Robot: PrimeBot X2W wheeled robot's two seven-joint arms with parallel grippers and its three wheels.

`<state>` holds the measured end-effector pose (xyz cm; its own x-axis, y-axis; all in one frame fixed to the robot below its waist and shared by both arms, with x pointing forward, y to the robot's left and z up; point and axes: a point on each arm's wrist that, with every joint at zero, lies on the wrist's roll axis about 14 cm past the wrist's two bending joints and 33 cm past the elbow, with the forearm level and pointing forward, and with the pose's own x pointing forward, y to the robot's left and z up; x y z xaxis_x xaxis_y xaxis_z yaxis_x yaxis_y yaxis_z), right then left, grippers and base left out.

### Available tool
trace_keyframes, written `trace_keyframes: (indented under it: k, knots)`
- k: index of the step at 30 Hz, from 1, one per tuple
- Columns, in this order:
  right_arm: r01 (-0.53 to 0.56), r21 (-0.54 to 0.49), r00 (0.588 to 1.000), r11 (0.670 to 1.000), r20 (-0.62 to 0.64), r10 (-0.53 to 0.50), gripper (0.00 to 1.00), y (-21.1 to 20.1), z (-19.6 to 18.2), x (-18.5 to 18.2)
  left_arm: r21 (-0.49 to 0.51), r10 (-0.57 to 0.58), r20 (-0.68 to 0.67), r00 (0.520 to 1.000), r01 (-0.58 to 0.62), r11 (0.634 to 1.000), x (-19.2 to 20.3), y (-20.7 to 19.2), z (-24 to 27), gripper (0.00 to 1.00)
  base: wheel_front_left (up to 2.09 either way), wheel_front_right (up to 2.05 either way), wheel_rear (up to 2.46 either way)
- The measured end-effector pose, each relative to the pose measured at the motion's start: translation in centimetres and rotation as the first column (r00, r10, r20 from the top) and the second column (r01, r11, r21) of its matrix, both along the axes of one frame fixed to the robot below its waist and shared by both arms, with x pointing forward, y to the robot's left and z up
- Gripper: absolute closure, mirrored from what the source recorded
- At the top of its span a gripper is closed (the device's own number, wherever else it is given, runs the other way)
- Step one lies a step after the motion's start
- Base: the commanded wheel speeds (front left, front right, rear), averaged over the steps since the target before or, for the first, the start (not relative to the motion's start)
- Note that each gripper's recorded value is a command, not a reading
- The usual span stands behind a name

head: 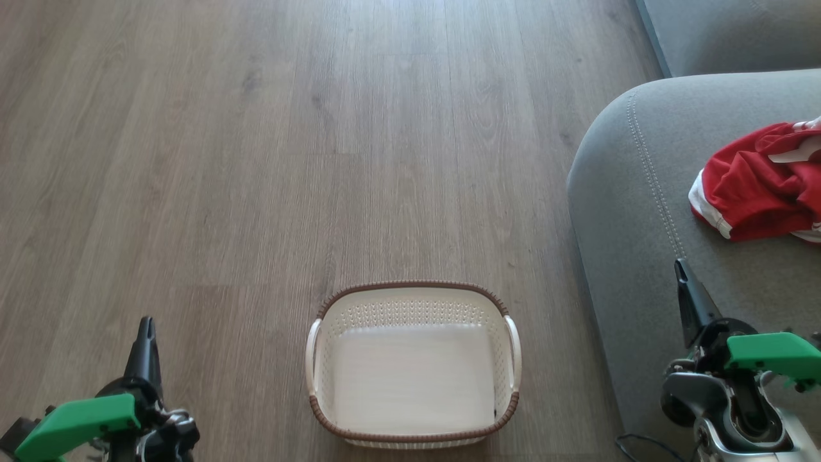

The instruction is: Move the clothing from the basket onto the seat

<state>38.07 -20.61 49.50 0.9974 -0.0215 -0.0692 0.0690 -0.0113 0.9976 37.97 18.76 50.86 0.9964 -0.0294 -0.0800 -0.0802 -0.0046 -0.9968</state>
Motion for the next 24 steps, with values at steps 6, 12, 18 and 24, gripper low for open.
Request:
trace_keyframes:
  k: [6,12,18,24]
  knots:
    - [0.000,0.006,1.000,1.000,-0.001,0.000,1.00,0.20,-0.03,0.00,0.000,0.000,0.000,1.000,0.000,1.000,0.00,0.00,0.00,1.00,0.00,0.00,0.00]
    - [0.000,0.005,1.000,1.000,0.001,0.000,1.00,0.14,0.06,0.01,0.000,0.000,0.000,1.000,0.000,1.000,0.00,0.00,-0.01,1.00,0.00,0.00,0.00]
    - [-0.005,-0.003,1.000,1.000,0.001,0.005,1.00,0.10,0.13,0.02,0.000,0.000,0.000,1.000,0.000,1.000,0.00,0.00,-0.01,1.00,0.00,0.00,0.00]
    - [0.002,0.008,1.000,1.000,0.001,-0.002,1.00,0.15,0.16,0.02,0.000,0.000,0.000,1.000,0.000,1.000,0.00,0.00,-0.01,1.00,0.00,0.00,0.00]
